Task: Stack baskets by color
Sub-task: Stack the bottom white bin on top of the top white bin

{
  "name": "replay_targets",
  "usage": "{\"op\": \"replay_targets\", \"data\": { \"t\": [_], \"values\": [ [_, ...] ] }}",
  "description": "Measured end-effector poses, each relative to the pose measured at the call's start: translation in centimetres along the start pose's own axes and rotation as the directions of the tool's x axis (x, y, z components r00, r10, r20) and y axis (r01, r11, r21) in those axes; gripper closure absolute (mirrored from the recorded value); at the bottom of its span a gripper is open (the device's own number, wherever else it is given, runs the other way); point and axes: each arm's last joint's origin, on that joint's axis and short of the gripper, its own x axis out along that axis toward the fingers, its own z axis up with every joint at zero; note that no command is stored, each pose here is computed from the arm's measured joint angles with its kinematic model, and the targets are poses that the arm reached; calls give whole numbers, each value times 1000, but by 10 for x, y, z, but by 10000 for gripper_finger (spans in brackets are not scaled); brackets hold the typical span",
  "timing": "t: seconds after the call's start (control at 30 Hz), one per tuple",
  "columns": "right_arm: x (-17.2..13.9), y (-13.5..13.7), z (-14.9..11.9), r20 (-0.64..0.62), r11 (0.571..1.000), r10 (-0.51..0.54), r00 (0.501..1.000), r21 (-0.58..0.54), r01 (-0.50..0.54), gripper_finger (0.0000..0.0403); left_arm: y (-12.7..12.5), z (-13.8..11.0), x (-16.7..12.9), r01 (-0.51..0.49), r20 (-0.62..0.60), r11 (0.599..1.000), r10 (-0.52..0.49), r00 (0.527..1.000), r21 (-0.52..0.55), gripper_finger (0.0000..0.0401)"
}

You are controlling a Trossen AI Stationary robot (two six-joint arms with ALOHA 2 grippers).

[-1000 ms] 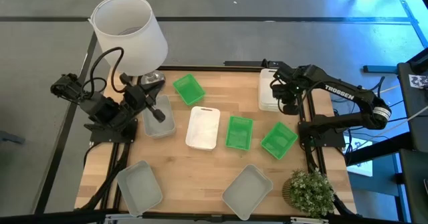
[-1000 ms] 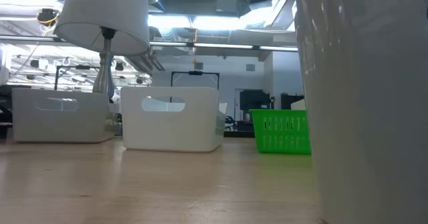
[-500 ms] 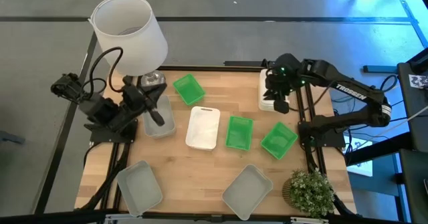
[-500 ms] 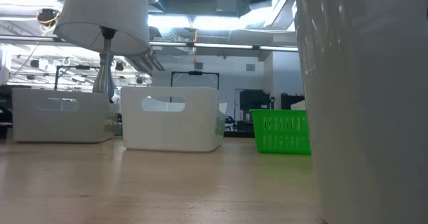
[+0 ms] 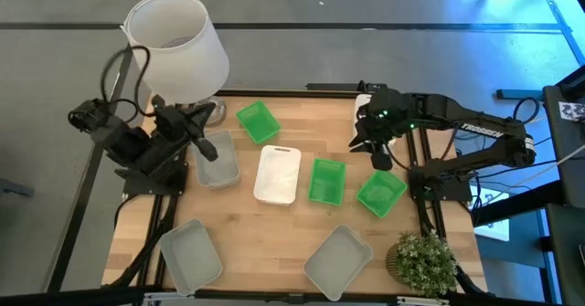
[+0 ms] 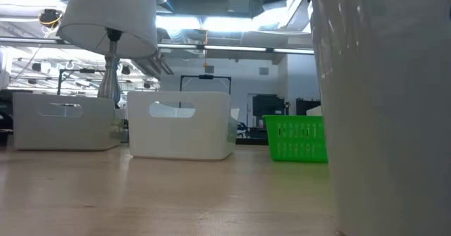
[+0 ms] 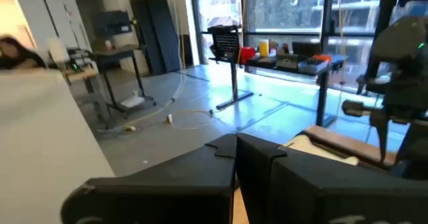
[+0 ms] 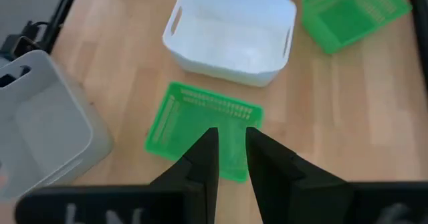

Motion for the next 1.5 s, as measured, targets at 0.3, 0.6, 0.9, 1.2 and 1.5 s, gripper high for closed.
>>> {"op": "replay_targets", "data": {
  "t": [0.3,0.6,0.9,1.2,1.5],
  "values": [
    [2,4,3,-13,994,-107,994,-16,107,347,-3,32,-13,73,3,984,-74,997,162,401],
    [2,3,3,-8,994,-112,994,3,112,354,-15,18,-27,170,24,972,-176,984,164,401],
    [2,3,4,-2,994,-114,994,2,114,354,6,7,-46,699,162,712,-699,697,68,401],
    [2,3,4,-2,994,-114,994,2,114,354,24,-25,-29,746,-69,616,-781,621,-254,401],
    [2,3,4,-1,993,-114,994,6,114,354,17,-33,-10,683,-146,653,-749,646,-327,375]
  ]
}}
